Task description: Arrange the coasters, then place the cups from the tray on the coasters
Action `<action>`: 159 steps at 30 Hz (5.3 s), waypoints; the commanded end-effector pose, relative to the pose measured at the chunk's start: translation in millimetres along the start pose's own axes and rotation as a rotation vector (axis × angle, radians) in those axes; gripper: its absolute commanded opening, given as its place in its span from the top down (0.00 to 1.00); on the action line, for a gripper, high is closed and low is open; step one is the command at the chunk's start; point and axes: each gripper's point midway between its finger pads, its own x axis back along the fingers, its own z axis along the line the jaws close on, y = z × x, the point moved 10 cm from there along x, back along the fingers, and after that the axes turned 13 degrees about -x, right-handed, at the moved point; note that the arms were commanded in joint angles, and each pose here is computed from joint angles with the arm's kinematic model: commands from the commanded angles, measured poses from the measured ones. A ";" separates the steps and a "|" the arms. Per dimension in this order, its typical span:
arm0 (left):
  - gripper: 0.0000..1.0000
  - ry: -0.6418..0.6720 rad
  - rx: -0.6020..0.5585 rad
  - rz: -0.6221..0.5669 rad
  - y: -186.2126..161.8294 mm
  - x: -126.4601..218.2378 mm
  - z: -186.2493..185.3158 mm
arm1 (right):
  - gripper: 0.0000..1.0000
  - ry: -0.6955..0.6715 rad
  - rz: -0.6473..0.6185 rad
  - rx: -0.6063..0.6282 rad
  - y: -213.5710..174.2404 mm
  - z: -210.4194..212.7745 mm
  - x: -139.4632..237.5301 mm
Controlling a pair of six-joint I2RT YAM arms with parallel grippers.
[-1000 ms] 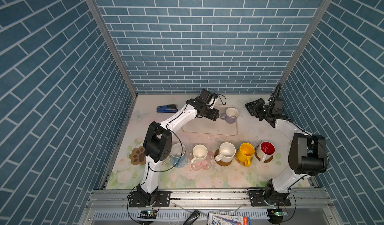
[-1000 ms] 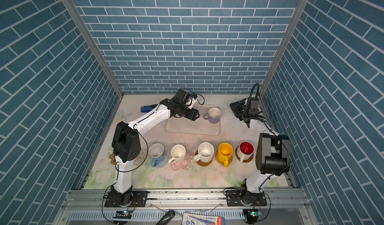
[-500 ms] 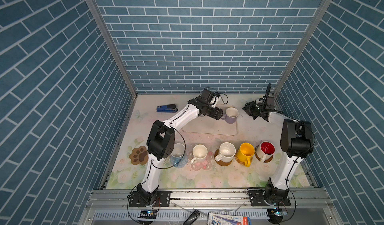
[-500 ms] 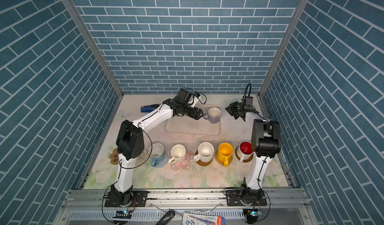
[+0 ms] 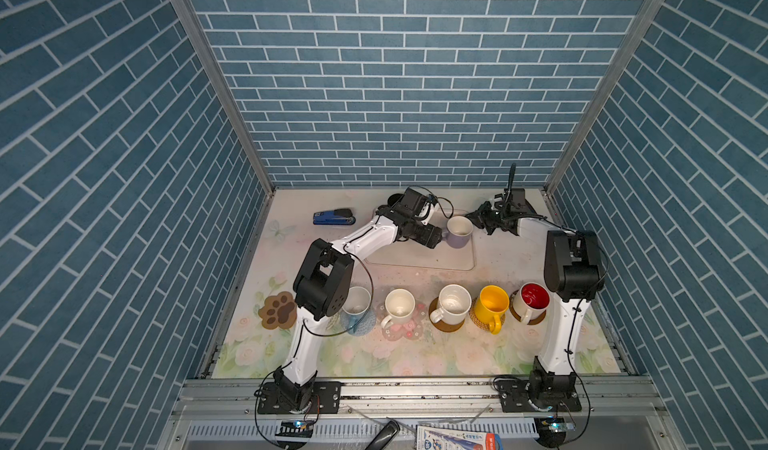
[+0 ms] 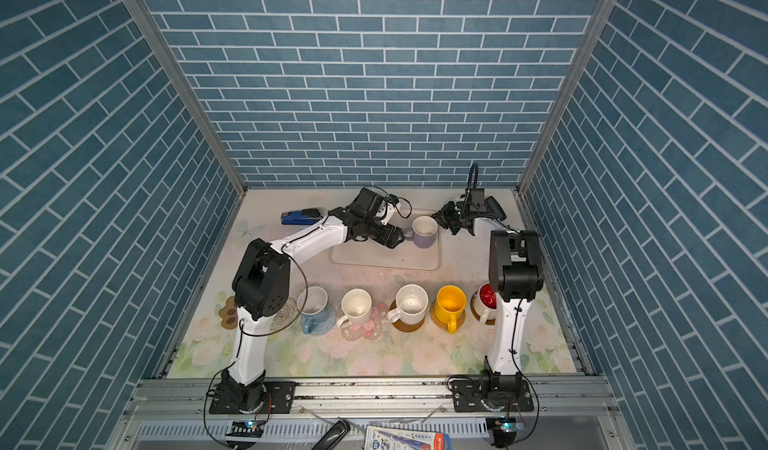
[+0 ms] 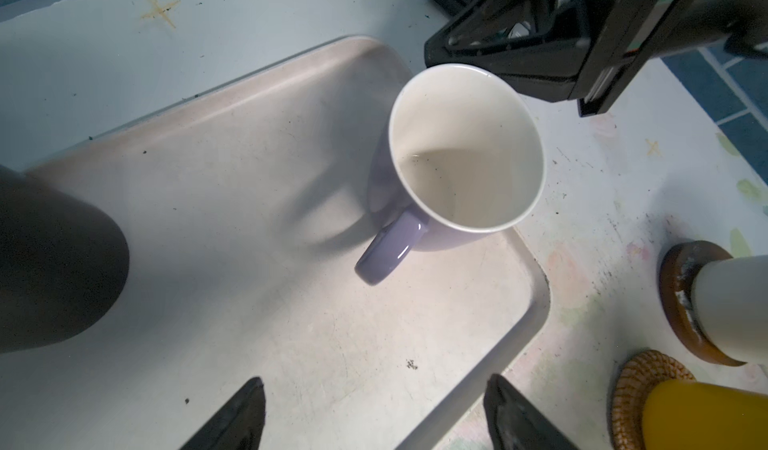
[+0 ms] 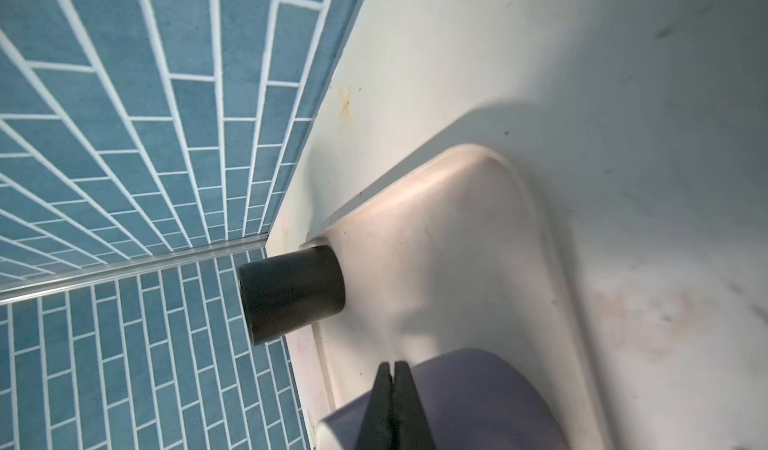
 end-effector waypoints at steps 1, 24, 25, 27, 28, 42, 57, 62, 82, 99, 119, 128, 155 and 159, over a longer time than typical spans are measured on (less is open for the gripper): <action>0.21 0.013 -0.032 -0.024 2.6 11.9 -3.1 | 0.99 0.001 0.037 0.016 -4.8 4.5 -10.1; 0.43 -0.059 -0.116 -0.017 0.6 -28.2 6.3 | 1.00 0.000 0.085 0.020 -23.1 12.0 -33.9; 0.43 -0.062 -0.119 -0.021 1.2 -29.2 6.4 | 1.00 0.001 0.086 0.022 -23.5 12.8 -34.1; 0.46 -0.065 -0.123 -0.019 2.0 -32.8 7.0 | 1.00 0.002 0.084 0.023 -23.3 13.7 -34.1; 0.47 -0.069 -0.122 -0.017 2.3 -34.0 7.6 | 1.00 0.000 0.084 0.022 -23.8 13.5 -34.5; 0.75 -0.105 -0.113 -0.016 -2.9 -43.7 6.5 | 1.00 -0.007 0.088 0.026 -26.7 15.2 -36.1; 1.00 -0.032 -0.103 -0.025 5.5 -20.7 5.5 | 0.53 0.001 0.075 0.109 -30.0 31.5 -17.8; 1.00 0.066 -0.087 -0.041 14.2 3.9 7.7 | 0.45 0.013 0.045 0.141 -27.0 42.5 0.9; 1.00 0.270 0.070 -0.107 18.8 89.7 5.6 | 0.42 -0.049 -0.021 0.236 -53.8 36.9 47.1; 1.00 0.496 0.261 -0.181 -41.6 166.1 8.0 | 0.45 -0.056 -0.003 0.305 -79.7 44.8 40.5; 1.00 0.753 0.542 -0.139 -161.1 252.7 -1.9 | 0.46 -0.048 0.090 0.407 -105.8 81.0 -6.9; 1.00 0.762 0.590 -0.112 -211.1 271.6 -22.0 | 0.46 -0.035 0.112 0.429 -115.1 88.9 -14.2; 1.00 0.712 0.705 -0.072 -286.6 251.5 -44.4 | 0.46 -0.077 0.119 0.424 -125.2 85.3 -30.5; 1.00 0.729 0.705 -0.069 -291.5 249.1 -44.6 | 0.46 -0.077 0.121 0.426 -126.1 84.2 -30.1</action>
